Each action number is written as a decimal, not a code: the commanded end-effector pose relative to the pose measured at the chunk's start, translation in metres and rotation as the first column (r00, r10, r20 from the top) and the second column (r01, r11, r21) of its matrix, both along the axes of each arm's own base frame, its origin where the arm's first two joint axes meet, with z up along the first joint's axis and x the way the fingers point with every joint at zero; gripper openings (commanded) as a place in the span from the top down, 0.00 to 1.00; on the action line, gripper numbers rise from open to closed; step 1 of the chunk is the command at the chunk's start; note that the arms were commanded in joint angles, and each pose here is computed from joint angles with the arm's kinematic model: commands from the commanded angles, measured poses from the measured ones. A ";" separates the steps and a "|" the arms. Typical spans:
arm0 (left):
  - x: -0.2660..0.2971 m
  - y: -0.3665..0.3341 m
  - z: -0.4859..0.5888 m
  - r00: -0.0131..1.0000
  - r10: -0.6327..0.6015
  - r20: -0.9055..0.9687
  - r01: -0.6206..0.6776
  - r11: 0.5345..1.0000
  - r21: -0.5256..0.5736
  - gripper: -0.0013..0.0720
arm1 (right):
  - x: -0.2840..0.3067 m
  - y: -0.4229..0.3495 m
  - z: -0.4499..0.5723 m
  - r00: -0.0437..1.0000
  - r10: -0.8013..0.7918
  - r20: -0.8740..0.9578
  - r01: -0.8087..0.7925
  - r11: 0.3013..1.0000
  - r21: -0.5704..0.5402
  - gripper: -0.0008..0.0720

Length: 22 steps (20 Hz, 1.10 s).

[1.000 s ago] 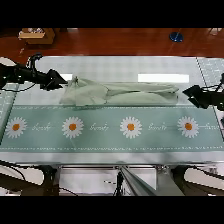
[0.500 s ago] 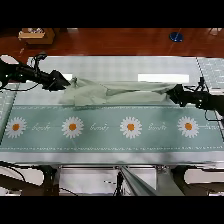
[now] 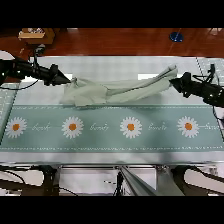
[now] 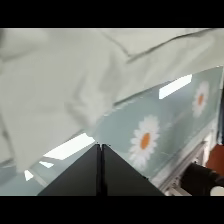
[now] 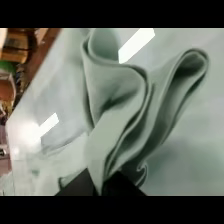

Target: Fold the shirts.

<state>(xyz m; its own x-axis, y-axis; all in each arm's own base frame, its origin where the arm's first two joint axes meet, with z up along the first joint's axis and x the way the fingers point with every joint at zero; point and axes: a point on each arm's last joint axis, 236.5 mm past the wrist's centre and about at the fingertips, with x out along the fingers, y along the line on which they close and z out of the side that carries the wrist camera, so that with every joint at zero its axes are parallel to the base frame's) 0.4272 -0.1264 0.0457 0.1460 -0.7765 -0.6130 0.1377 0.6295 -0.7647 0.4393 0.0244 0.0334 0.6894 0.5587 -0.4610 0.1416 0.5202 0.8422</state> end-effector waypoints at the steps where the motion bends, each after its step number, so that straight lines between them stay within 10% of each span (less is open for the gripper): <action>1: -0.013 -0.051 0.036 0.995 -0.076 0.065 0.080 0.994 -0.070 0.95 | -0.037 0.013 0.052 0.994 0.090 0.054 -0.086 0.993 -0.077 0.96; 15: -0.155 -0.279 -0.042 0.857 -0.508 -0.085 0.504 0.861 -0.065 0.95 | -0.178 0.055 0.142 0.967 0.234 0.098 -0.186 0.917 -0.352 0.96; 22: -0.208 -0.333 -0.097 0.835 -0.498 -0.234 0.500 0.864 -0.055 0.95 | -0.201 0.065 0.159 0.955 0.251 0.156 -0.174 0.904 -0.392 0.96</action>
